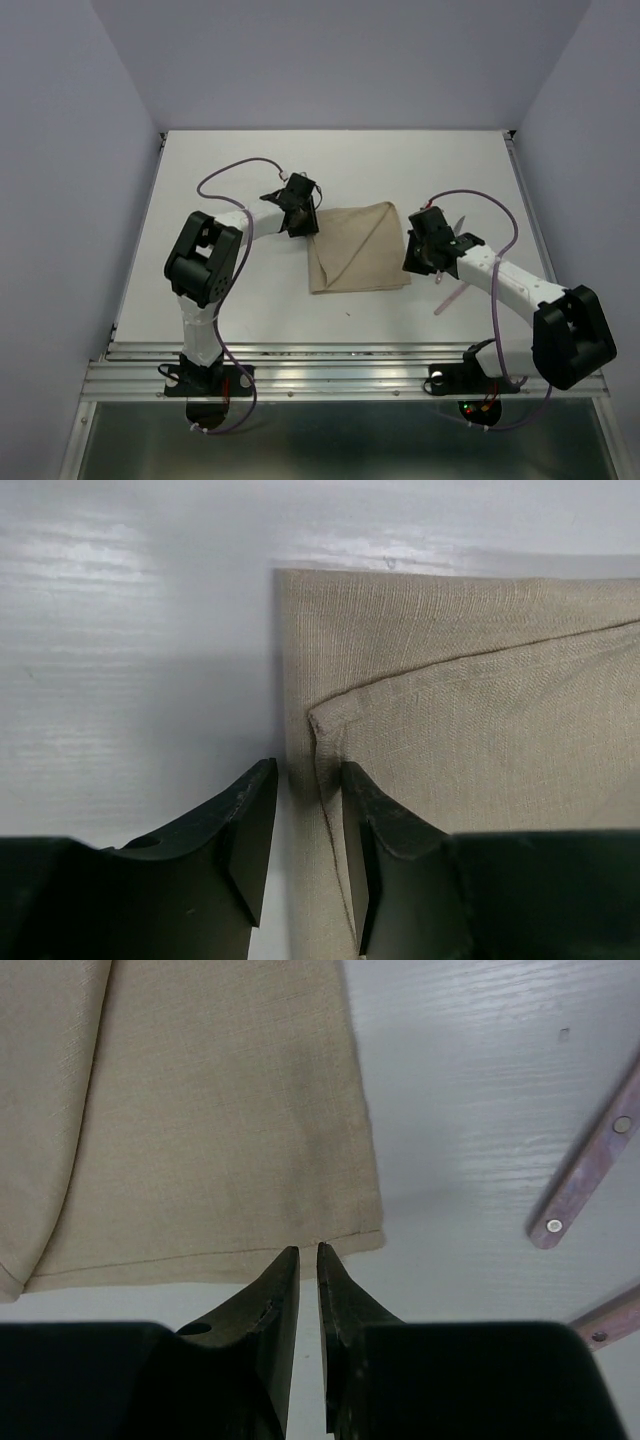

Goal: Fold the napkin into a case and place the utensils inside
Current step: Smooth out the upper triangle-folded napkin at the center of the board.

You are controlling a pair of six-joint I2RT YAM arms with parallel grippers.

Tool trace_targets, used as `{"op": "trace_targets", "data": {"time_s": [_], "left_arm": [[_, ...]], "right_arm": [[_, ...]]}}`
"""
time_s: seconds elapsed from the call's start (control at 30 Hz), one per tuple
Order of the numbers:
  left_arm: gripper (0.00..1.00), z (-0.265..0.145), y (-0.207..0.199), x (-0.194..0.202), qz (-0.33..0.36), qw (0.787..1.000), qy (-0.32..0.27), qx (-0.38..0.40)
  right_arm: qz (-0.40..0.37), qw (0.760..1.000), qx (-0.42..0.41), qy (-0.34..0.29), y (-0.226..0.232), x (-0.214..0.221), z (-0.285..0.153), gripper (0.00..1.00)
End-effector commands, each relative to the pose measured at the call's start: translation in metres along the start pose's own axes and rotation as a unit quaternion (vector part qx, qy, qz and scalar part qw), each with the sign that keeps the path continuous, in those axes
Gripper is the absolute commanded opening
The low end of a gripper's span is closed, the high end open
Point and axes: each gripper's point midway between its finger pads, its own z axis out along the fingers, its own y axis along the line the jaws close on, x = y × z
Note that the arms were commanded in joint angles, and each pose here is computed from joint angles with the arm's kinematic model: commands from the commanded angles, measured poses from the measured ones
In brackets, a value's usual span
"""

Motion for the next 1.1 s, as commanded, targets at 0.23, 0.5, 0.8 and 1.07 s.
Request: {"op": "trace_targets", "data": {"time_s": [0.23,0.5,0.8,1.07], "left_arm": [[0.65,-0.038,-0.012,-0.010,-0.034,0.998,-0.039,0.045],[0.59,-0.050,-0.020,-0.018,-0.021,0.997,-0.048,0.056],[0.47,-0.029,-0.027,-0.029,0.018,0.999,-0.037,0.035],[0.41,-0.013,-0.022,-0.025,0.026,0.999,-0.022,0.002]], "right_arm": [[-0.024,0.999,-0.040,-0.026,0.051,-0.017,-0.002,0.19],[-0.021,0.998,-0.033,-0.047,0.057,-0.034,-0.003,0.20],[-0.017,0.998,-0.033,-0.047,0.058,-0.036,-0.003,0.20],[-0.016,0.999,-0.029,-0.044,0.051,-0.029,-0.003,0.20]]}}
